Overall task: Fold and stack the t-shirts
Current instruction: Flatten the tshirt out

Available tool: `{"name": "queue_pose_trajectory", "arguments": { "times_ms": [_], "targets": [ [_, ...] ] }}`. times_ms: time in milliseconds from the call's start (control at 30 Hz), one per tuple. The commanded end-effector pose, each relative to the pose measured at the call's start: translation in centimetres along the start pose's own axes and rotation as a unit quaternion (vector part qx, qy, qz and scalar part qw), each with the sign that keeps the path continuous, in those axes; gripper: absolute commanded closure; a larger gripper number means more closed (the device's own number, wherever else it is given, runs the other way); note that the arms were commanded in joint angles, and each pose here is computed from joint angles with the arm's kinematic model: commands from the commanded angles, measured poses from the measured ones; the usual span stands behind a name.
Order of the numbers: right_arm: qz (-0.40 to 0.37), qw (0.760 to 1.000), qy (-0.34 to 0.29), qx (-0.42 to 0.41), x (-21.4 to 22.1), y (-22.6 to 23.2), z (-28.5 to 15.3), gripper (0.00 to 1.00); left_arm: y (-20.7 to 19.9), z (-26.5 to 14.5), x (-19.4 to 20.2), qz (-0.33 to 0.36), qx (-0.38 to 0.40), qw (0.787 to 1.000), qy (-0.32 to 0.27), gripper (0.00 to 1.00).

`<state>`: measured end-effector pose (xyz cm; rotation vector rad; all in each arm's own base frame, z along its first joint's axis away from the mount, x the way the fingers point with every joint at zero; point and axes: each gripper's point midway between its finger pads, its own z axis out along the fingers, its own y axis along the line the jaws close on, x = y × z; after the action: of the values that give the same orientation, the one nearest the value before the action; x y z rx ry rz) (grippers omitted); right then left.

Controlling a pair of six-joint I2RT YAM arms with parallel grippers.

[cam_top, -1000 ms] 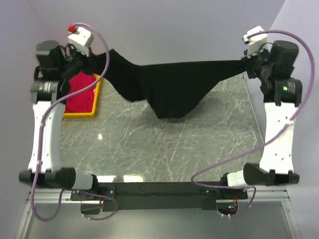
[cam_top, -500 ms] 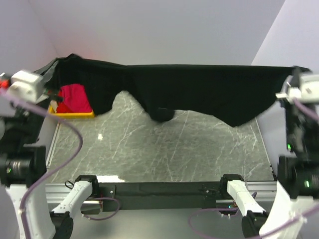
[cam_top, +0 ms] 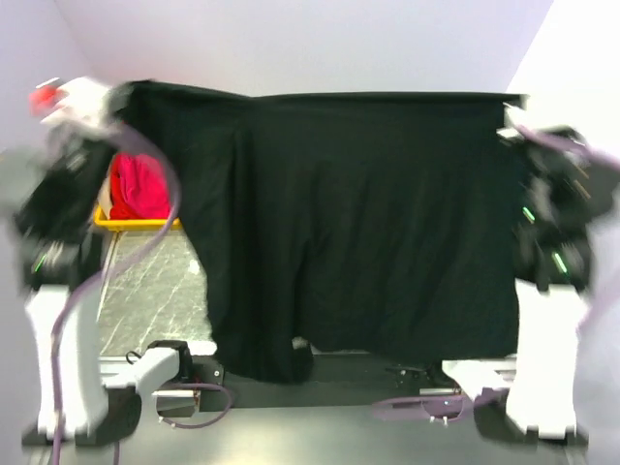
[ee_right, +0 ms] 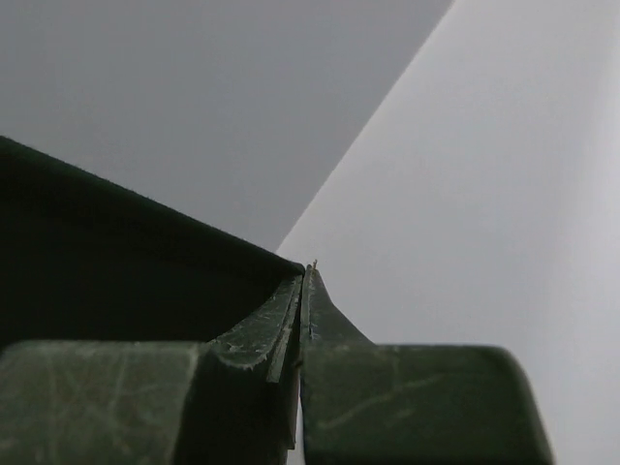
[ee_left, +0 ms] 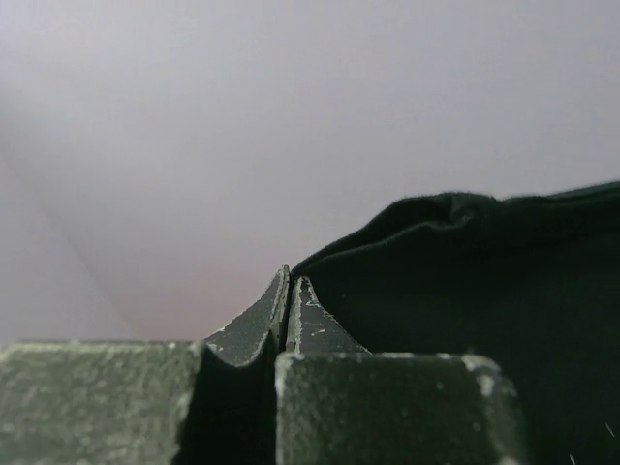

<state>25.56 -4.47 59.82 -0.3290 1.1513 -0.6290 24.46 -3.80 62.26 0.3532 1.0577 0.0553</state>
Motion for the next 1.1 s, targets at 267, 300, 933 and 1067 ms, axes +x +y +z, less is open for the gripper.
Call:
{"name": "queue_pose_trajectory", "arguments": {
  "times_ms": [267, 300, 933, 1067],
  "targets": [
    [-0.021, 0.969, 0.208, -0.129, 23.4, 18.6, 12.3, 1.0, -7.3, 11.9, 34.6, -0.071, 0.117, 0.95, 0.282, 0.99],
    [-0.026, 0.96, 0.236, -0.148, 26.8, 21.5, 13.3, 1.0, -7.3, 13.6, 35.0, -0.068, 0.117, 0.952, 0.276, 0.99],
    [0.033, 0.838, 0.476, -0.264, 37.4, 28.9, 7.9, 0.53, -12.5, 12.5, 46.2, -0.174, 0.144, 0.885, 0.408, 0.29],
    [0.061, 0.778, 0.53, -0.332, 39.0, 31.5, 2.0, 0.7, -16.9, 8.0, 49.3, -0.213, 0.174, 0.835, 0.477, 0.44]
  ]
}}
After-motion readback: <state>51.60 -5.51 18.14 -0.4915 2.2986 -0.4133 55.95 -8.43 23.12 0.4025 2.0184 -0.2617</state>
